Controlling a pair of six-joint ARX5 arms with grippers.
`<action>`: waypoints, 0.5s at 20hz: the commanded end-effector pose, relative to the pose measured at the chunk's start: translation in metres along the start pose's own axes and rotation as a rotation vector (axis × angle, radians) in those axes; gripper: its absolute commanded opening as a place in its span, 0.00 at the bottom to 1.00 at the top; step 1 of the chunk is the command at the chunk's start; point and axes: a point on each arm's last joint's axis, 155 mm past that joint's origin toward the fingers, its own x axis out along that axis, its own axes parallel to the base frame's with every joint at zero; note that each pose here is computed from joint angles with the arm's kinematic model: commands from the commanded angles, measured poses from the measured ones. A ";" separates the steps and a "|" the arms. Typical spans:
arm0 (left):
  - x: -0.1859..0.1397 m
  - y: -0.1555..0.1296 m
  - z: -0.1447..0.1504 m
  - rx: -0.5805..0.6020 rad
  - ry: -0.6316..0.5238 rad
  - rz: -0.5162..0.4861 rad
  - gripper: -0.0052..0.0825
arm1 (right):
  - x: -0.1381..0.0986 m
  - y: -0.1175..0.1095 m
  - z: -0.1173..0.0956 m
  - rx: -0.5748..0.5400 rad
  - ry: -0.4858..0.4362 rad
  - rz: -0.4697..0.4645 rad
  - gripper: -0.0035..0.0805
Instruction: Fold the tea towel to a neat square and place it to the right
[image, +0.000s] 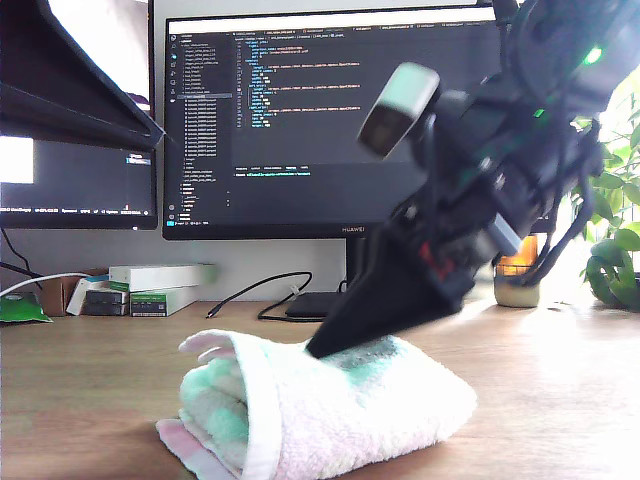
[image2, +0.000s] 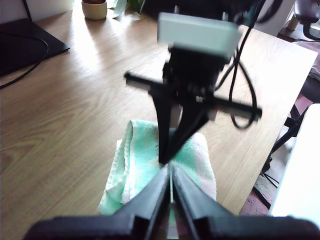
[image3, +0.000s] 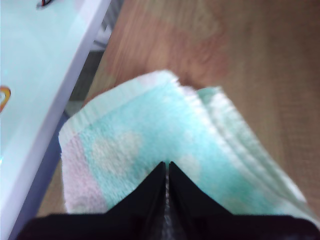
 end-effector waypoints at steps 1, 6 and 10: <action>0.000 -0.001 -0.003 -0.005 -0.001 -0.002 0.03 | 0.012 0.002 -0.007 -0.022 0.031 0.015 0.03; 0.000 0.000 -0.005 -0.032 0.005 -0.001 0.03 | 0.028 -0.004 -0.065 0.065 0.263 -0.029 0.03; 0.000 0.000 -0.011 -0.039 0.030 0.001 0.03 | 0.024 -0.019 -0.091 0.249 0.370 -0.138 0.03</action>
